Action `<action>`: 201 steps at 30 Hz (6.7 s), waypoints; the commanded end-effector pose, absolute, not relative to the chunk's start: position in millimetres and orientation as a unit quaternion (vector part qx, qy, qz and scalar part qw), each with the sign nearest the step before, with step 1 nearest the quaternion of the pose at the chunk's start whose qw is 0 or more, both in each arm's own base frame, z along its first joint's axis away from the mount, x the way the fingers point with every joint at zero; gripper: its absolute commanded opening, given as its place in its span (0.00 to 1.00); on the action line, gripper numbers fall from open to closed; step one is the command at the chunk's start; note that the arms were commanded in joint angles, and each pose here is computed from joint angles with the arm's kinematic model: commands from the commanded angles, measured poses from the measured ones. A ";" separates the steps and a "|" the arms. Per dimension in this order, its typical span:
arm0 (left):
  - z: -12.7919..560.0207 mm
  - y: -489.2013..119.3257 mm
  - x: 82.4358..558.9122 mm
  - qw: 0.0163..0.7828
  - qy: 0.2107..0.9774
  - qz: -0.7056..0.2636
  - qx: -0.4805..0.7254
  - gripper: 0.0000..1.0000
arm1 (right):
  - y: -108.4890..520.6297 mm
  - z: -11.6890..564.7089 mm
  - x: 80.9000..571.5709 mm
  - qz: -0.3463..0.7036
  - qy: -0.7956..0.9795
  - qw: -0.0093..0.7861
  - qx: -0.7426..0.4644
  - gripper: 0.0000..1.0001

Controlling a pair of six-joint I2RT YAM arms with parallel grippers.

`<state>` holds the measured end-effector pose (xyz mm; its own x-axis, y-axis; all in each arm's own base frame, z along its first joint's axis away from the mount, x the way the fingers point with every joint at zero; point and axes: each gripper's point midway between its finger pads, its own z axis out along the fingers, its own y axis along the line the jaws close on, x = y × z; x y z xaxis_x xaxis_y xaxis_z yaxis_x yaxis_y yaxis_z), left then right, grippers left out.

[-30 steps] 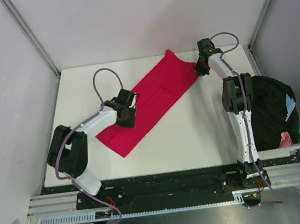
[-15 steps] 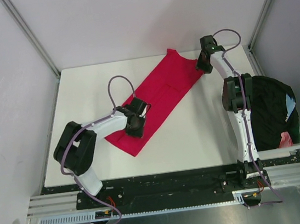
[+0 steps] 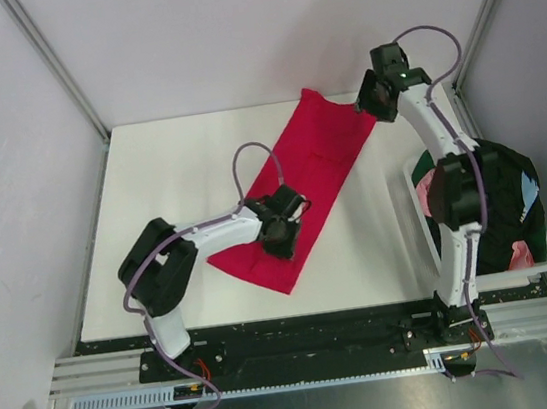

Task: Fold and stack the t-shirts
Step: Rotate the tshirt 80 degrees, then grab the bottom of the folded rectangular tshirt with both arms, then fold the folded rectangular tshirt in 1/3 of the way

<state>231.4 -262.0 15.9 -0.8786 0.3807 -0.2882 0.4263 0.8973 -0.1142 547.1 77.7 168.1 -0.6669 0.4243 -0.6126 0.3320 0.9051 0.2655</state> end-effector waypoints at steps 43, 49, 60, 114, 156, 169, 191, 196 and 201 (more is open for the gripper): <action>83.9 -169.5 206.8 0.285 0.940 -0.185 -0.030 0.50 | 251.5 29.7 148.0 0.172 0.950 0.186 0.183 0.40; 79.8 -164.4 211.9 0.286 0.943 -0.168 -0.028 0.50 | 247.0 22.0 141.3 0.156 0.951 0.185 0.193 0.39; 58.2 -158.1 219.9 0.270 0.953 -0.131 -0.027 0.50 | 246.0 5.8 128.2 0.139 0.956 0.169 0.196 0.38; 20.2 -239.7 146.9 0.139 0.956 -0.233 0.110 0.22 | 178.2 15.8 112.6 0.139 0.948 0.176 0.225 0.12; 108.2 -325.4 393.5 0.270 0.927 -0.245 0.091 0.00 | 129.2 96.9 365.9 0.115 0.907 0.316 0.252 0.00; 99.7 -350.6 450.6 0.281 0.918 -0.268 0.080 0.00 | 108.3 77.3 408.4 0.108 0.909 0.303 0.265 0.00; 95.9 -335.7 484.5 0.295 0.917 -0.263 0.045 0.00 | 93.4 77.4 435.9 0.120 0.904 0.317 0.261 0.00; 90.5 -336.4 490.0 0.291 0.916 -0.270 0.052 0.01 | 92.2 71.3 440.6 0.116 0.905 0.312 0.263 0.00; 87.6 -338.7 495.4 0.288 0.913 -0.281 0.063 0.16 | 86.8 75.1 445.6 0.108 0.905 0.318 0.262 0.17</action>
<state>481.8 -331.8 72.2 -0.8503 -0.0569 -0.5232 0.2212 0.8634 -0.4534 424.0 91.7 55.1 -0.6935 0.5517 -0.4634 0.4304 0.8330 0.3475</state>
